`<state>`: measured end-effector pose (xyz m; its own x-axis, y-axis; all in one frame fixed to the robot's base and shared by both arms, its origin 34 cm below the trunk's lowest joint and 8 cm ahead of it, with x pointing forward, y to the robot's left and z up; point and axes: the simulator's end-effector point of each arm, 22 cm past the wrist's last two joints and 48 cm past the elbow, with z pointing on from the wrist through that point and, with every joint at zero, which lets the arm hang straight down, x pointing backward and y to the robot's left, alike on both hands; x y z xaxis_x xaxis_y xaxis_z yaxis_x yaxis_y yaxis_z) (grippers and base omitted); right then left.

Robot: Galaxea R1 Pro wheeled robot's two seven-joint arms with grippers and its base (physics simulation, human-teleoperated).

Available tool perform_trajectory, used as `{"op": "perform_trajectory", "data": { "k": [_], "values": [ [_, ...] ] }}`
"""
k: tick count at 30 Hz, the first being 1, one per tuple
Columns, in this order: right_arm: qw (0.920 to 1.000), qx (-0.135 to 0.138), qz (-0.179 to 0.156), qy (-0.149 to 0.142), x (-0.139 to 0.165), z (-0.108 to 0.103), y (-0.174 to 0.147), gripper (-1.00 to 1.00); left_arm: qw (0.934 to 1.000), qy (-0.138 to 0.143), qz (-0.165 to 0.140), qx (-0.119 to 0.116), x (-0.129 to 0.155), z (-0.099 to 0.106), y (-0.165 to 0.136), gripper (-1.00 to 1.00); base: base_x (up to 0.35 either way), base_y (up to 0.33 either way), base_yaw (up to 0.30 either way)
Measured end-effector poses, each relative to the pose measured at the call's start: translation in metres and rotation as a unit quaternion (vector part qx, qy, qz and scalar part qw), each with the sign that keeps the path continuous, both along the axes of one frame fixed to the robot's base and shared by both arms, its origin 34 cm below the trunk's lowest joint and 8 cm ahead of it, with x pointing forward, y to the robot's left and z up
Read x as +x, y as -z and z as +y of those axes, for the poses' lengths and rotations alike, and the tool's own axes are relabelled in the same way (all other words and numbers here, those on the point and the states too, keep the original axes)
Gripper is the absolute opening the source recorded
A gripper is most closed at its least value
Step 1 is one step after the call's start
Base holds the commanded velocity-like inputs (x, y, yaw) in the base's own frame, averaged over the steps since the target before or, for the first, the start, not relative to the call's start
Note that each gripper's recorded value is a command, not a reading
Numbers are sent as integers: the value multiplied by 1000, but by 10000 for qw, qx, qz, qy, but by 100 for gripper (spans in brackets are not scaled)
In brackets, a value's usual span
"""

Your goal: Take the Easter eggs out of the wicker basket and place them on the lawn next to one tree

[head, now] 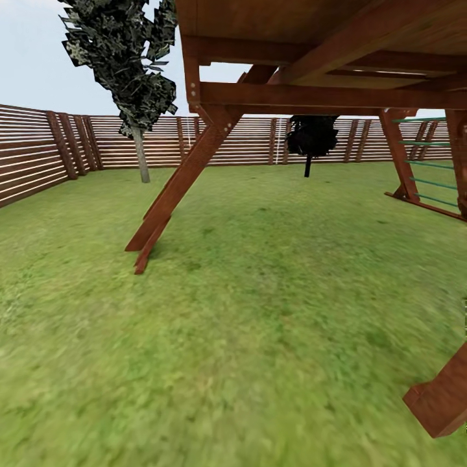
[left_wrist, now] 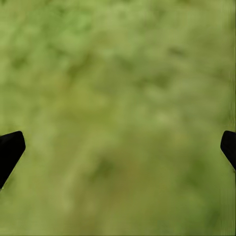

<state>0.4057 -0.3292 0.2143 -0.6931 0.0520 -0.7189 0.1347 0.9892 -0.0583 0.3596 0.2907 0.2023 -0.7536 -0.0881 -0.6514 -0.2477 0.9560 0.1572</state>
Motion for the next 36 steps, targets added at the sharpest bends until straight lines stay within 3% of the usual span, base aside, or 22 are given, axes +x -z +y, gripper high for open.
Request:
{"op": "perform_trajectory", "data": {
  "k": [11, 36],
  "values": [
    [10000, -5, -10, 0, 1, 0, -1, 100, 10000, 11, -8, -3, 0, -1, 0, 100, 270, 212, -107],
    [10000, -7, -14, -4, 1, 0, -1, 100, 10000, 19, -7, -3, 0, -1, 0, 100, 268, 210, -248]
  ]
}}
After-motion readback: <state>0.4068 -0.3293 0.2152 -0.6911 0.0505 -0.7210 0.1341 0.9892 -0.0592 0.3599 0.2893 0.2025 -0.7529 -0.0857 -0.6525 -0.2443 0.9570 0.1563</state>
